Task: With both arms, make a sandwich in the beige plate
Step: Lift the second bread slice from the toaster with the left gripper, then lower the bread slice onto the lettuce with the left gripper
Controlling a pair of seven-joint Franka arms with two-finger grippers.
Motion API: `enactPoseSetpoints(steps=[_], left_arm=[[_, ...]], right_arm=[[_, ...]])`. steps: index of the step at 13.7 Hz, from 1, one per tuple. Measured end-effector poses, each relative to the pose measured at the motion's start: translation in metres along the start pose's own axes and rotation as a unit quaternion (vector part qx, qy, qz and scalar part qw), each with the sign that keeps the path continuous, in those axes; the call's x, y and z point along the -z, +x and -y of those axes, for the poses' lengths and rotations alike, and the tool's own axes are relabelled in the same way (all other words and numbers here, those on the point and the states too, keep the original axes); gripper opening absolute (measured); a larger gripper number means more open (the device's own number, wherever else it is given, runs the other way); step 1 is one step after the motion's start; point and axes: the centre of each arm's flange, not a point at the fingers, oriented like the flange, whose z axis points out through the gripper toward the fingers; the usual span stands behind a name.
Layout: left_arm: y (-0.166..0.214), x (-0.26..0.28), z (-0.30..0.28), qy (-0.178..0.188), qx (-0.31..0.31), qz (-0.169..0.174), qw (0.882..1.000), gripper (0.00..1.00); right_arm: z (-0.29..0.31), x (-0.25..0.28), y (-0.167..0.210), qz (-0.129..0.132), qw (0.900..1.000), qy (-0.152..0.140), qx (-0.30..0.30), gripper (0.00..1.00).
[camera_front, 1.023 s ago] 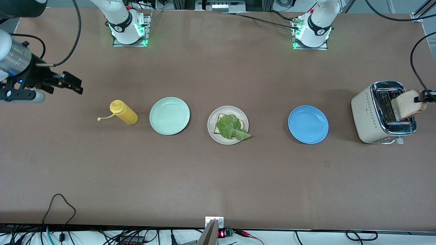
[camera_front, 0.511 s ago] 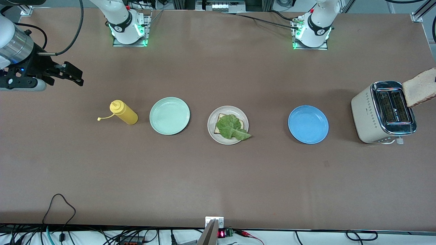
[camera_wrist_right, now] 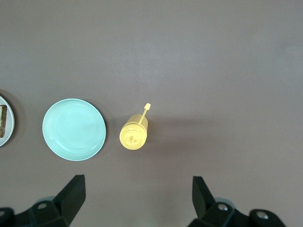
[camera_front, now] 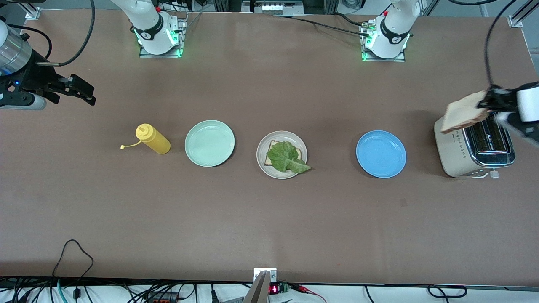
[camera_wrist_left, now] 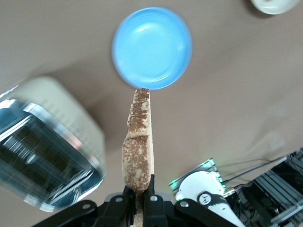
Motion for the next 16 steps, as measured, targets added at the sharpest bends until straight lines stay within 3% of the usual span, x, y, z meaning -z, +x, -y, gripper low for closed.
enactPoseSetpoints(steps=[3, 7, 11, 13, 16], left_arm=[[0.076, -0.040, -0.065, -0.058, 0.020, 0.006, 0.998, 0.09], [0.164, -0.083, -0.128, -0.143, 0.051, -0.053, 0.987, 0.09], [0.208, -0.121, -0.141, -0.285, 0.090, -0.131, 0.945, 0.09], [0.218, -0.148, -0.145, -0.328, 0.106, -0.152, 0.927, 0.09], [0.227, -0.215, -0.149, -0.393, 0.081, -0.182, 0.898, 0.09]], right_arm=[[-0.004, -0.001, 0.001, 0.000, 1.000, 0.000, -0.004, 1.00], [0.000, -0.001, 0.000, 0.000, 1.000, 0.000, 0.000, 1.00], [0.002, -0.001, 0.000, -0.001, 1.000, 0.000, 0.002, 1.00], [0.003, -0.001, 0.000, -0.002, 1.000, 0.000, 0.003, 1.00], [0.005, 0.000, 0.000, -0.003, 1.000, 0.000, 0.005, 1.00]])
